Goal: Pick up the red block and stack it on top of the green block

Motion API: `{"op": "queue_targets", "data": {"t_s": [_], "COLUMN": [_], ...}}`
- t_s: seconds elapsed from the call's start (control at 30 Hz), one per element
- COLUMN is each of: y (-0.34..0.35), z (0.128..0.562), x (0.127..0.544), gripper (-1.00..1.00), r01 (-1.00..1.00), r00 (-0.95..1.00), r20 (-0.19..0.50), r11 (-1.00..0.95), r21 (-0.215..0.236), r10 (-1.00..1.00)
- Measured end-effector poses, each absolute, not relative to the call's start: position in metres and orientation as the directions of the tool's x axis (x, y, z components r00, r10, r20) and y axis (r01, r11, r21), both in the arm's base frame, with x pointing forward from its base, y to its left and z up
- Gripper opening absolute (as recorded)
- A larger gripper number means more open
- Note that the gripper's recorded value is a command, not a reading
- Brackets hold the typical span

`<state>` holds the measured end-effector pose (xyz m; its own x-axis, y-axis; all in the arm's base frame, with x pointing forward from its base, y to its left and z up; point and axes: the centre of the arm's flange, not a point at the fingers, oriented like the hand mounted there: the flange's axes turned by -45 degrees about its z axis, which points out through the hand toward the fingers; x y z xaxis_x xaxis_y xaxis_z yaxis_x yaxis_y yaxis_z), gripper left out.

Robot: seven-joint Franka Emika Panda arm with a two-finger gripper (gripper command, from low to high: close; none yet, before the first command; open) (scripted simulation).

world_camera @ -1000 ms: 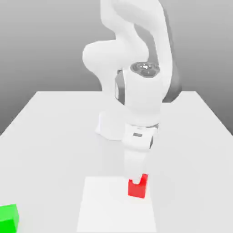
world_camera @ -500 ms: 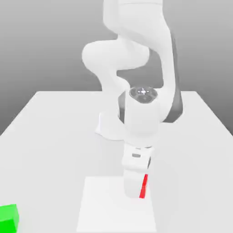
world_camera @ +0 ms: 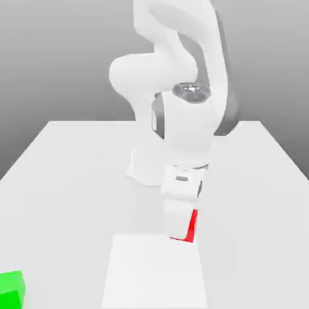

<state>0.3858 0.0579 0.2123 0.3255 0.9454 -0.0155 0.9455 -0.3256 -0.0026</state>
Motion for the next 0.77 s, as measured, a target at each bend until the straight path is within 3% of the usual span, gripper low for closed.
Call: {"op": "queue_targets", "data": {"t_s": [0.1,0.27,0.5,0.6,0.63,0.77], "y": [-0.028,-0.125,-0.267,-0.281,-0.283,-0.283], "z": [0.218,0.229,0.242,0.206,0.191,0.191], "x": [0.419,0.458,0.473,0.474,0.474,0.474], "gripper": [-1.00,-1.00,-1.00,-1.00,1.00,1.00], "r01": [0.824,0.616,0.275,0.241,0.238,0.238], "r00": [0.566,0.787,0.962,0.970,0.971,0.971], "r20": [-0.031,-0.039,-0.006,0.000,0.000,0.000], "r11": [-0.566,-0.788,-0.962,-0.970,-0.971,-0.971], "r21": [-0.002,0.001,-0.001,0.000,-0.001,-0.001], "r10": [0.824,0.616,0.275,0.241,0.238,0.238]}}
